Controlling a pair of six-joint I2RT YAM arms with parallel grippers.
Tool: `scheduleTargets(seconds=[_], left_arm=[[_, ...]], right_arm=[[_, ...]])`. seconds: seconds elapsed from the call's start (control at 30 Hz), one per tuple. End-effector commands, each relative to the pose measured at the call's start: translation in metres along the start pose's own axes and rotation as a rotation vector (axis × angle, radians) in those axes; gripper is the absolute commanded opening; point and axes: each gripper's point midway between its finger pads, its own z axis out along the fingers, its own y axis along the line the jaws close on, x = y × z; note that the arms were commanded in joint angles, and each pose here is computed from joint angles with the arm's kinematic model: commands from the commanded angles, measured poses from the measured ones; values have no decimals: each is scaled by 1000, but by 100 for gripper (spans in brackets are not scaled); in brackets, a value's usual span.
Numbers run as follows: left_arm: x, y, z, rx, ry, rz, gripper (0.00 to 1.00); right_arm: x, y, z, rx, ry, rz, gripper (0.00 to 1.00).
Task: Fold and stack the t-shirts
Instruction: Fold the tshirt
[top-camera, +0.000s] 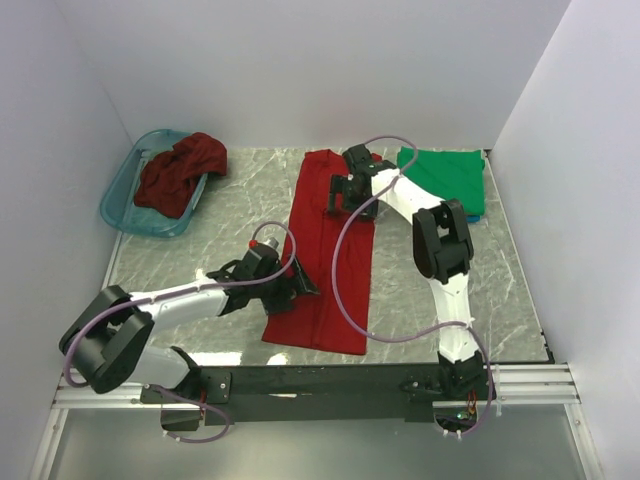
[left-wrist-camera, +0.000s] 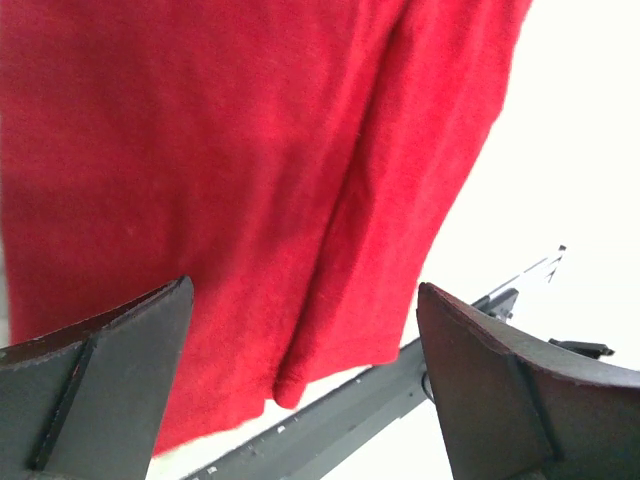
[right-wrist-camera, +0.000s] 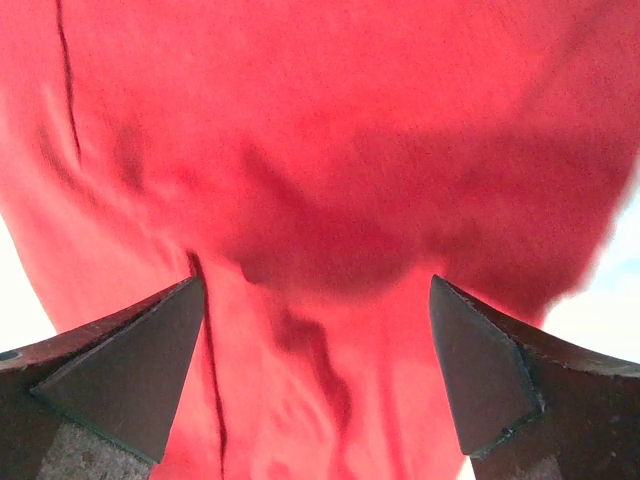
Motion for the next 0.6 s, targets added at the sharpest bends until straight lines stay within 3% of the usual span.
scheduleTargets(seconds=[0.0, 0.13, 0.2, 0.23, 0.33, 0.57], left_arm=[[-14, -39, -19, 86, -57, 42, 100], [-19, -43, -41, 99, -108, 46, 99], [-20, -30, -47, 60, -139, 19, 99], [-19, -24, -56, 41, -151, 7, 100], [-17, -5, -69, 4, -188, -28, 99], [13, 51, -76, -97, -138, -103, 99]], right_arm=[[-21, 11, -69, -25, -126, -30, 100], [-4, 10, -109, -19, -194, -53, 100], [-8, 15, -142, -65, -291, -38, 100], [13, 4, -134, -50, -263, -30, 100], [27, 7, -162, -131, -342, 9, 100], [147, 7, -161, -253, -280, -18, 100]])
